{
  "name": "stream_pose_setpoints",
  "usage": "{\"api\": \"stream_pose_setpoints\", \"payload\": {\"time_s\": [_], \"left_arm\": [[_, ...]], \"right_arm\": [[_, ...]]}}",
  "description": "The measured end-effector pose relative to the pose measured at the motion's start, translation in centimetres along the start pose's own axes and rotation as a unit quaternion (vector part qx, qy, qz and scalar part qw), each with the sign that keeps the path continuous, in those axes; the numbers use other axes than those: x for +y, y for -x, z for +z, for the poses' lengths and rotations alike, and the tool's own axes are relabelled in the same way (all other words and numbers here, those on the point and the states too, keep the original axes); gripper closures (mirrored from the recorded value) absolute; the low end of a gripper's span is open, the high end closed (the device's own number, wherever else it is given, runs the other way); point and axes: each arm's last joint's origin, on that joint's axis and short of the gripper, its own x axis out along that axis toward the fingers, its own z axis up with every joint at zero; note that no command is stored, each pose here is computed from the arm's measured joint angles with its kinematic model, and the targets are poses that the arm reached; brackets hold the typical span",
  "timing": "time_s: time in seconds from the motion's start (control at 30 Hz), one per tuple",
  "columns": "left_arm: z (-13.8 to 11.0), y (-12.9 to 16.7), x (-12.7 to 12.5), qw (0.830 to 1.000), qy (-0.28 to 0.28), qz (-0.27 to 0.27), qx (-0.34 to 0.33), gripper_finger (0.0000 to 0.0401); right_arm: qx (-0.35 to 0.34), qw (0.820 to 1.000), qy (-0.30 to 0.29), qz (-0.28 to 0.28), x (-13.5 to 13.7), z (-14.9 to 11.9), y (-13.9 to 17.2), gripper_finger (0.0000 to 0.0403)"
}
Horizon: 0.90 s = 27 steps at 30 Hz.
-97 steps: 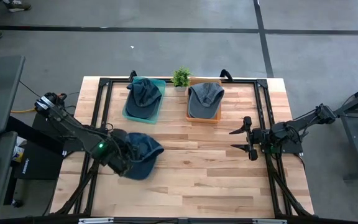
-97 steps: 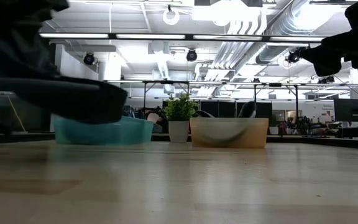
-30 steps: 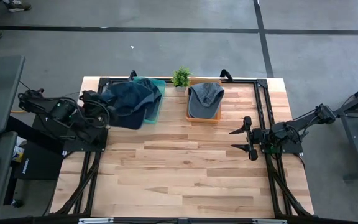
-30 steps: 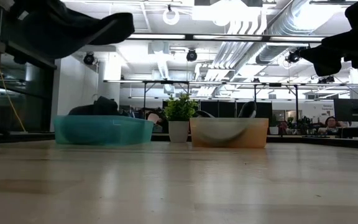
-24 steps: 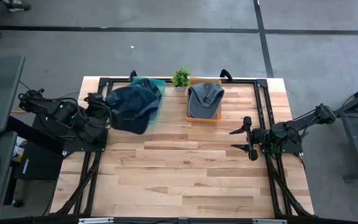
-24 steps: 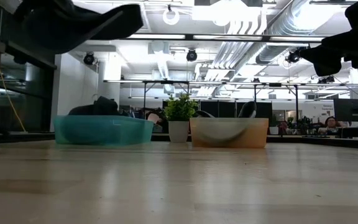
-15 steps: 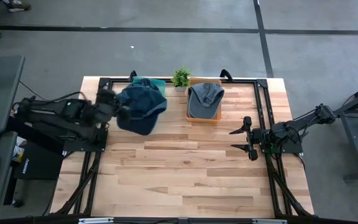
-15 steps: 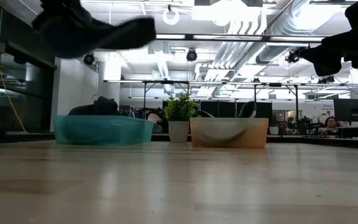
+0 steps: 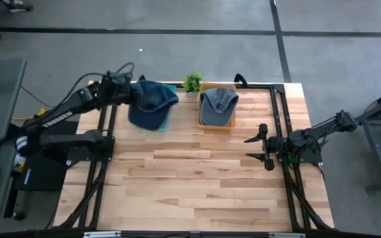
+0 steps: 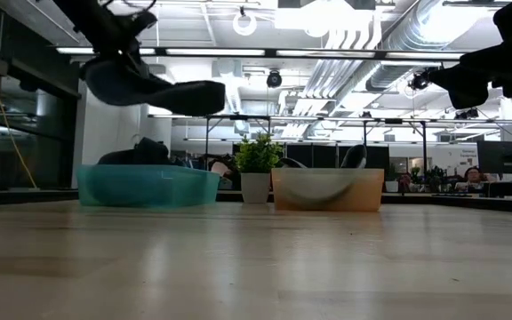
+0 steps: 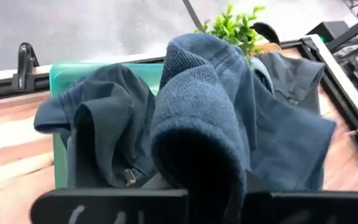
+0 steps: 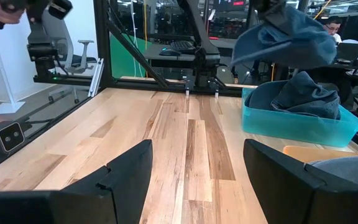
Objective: Pick & Place hat
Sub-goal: Put the dark gray cap into the green bin
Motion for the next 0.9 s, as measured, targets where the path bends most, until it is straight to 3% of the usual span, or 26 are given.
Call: {"api": "stream_pose_setpoints", "payload": {"time_s": [0.47,0.57,0.77,0.9], "left_arm": [[2.9,-6.4,5.0,0.995,0.019,-0.005,0.098,0.0401],[3.2,-7.5,5.7,0.995,0.017,0.000,0.102,0.0401],[4.5,-8.9,6.6,0.994,0.033,-0.062,0.083,0.0401],[4.9,-9.3,7.8,0.993,0.061,-0.066,0.083,0.0401]], "right_arm": [[0.000,1.000,0.000,-0.002,0.0,0.0,0.0,0.0155],[0.000,1.000,0.000,-0.002,0.0,0.0,0.0,0.0155],[0.000,1.000,0.000,-0.002,0.0,0.0,0.0,0.0155],[0.000,1.000,0.000,-0.002,0.0,0.0,0.0,0.0155]]}}
